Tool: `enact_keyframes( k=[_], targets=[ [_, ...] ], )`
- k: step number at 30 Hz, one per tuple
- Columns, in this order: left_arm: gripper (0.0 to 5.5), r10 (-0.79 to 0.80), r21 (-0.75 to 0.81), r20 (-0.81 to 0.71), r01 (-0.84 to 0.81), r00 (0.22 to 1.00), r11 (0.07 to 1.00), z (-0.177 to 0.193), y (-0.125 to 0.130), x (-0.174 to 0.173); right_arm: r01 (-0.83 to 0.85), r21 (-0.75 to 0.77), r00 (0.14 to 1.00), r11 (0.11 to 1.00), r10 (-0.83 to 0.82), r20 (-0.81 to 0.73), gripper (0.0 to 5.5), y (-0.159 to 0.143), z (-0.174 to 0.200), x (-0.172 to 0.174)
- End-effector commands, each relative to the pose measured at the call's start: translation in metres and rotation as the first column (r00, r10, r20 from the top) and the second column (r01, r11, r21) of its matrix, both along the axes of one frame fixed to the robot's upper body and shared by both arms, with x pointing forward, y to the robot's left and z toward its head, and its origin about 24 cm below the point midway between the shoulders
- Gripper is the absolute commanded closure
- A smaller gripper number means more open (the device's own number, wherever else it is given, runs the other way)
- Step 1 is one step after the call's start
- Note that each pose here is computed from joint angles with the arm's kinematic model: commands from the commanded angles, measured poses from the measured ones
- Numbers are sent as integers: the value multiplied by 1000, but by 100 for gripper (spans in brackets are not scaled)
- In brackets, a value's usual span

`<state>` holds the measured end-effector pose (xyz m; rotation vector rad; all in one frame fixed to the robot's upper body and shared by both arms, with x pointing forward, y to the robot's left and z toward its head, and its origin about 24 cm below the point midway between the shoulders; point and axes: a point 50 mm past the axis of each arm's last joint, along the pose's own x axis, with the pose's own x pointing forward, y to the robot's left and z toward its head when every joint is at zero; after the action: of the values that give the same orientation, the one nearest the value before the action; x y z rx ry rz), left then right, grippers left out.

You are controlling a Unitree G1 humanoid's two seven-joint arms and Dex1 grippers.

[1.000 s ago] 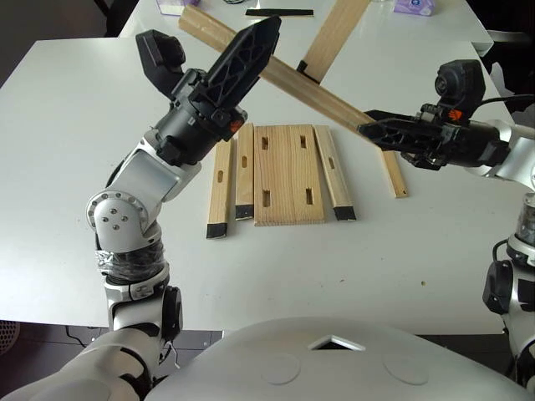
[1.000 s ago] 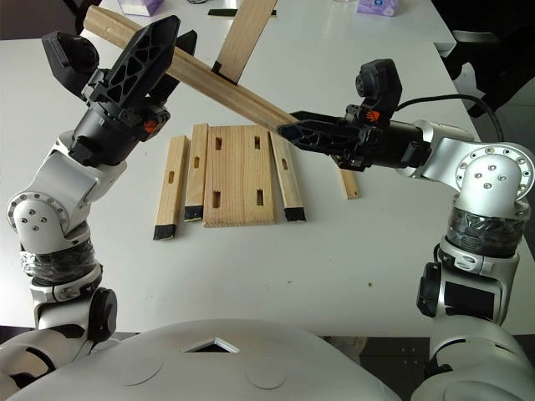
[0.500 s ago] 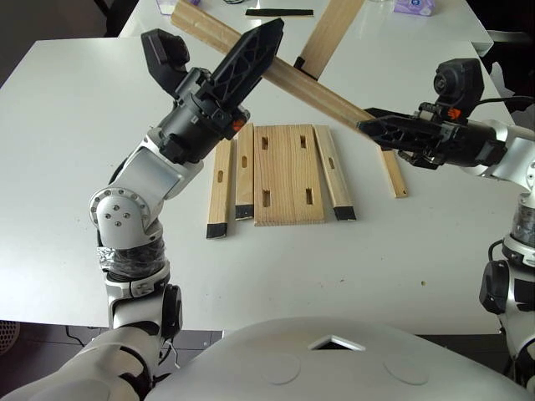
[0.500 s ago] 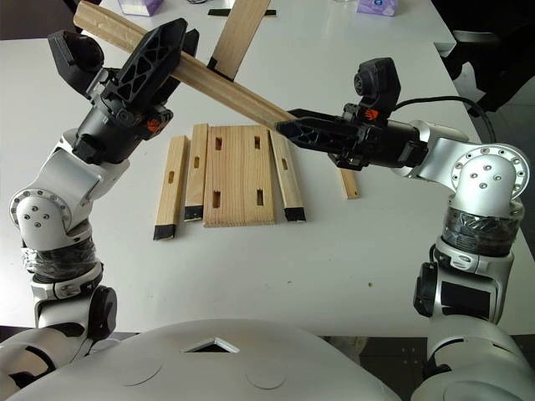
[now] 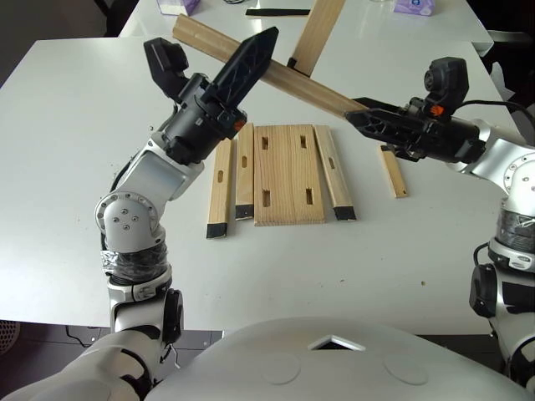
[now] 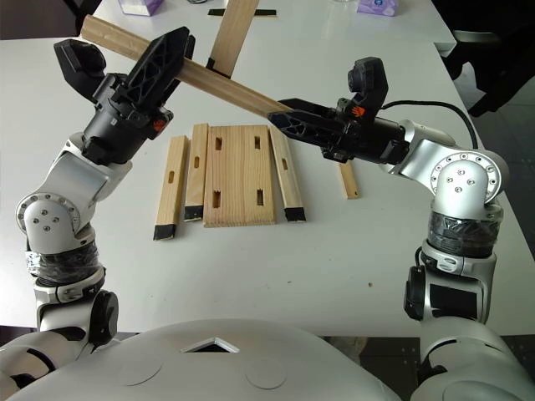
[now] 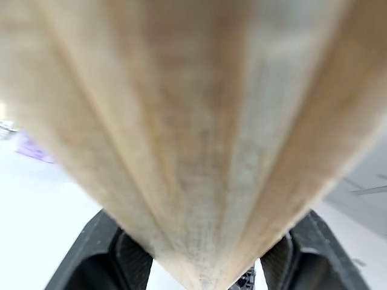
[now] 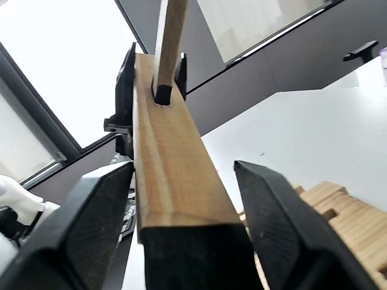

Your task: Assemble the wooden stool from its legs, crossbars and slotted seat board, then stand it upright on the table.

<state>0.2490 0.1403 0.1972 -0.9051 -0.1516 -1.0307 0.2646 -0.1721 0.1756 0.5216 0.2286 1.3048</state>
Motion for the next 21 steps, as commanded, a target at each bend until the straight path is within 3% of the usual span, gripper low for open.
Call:
enact_keyframes(
  k=[1, 5, 9, 18, 21],
  targets=[
    [343, 69, 113, 111, -82, 991, 990, 4, 21, 2, 97, -110, 995, 989, -98, -3, 219, -14, -14, 4],
    [343, 72, 286, 246, -144, 967, 947, 11, 47, 3, 166, -178, 986, 970, -162, 35, 219, -27, -24, 9],
    [343, -59, 498, 322, -116, 945, 859, 8, 60, -5, 241, -227, 970, 944, -230, 72, 219, -34, -36, 16],
    [343, -343, 788, 212, 48, 915, 614, -20, 81, -10, 312, -254, 950, 916, -301, 81, 219, -35, -54, 15],
    [343, -368, 781, 226, 58, 902, 622, -19, 79, -6, 320, -253, 947, 913, -310, 82, 219, -33, -55, 17]
  ],
)
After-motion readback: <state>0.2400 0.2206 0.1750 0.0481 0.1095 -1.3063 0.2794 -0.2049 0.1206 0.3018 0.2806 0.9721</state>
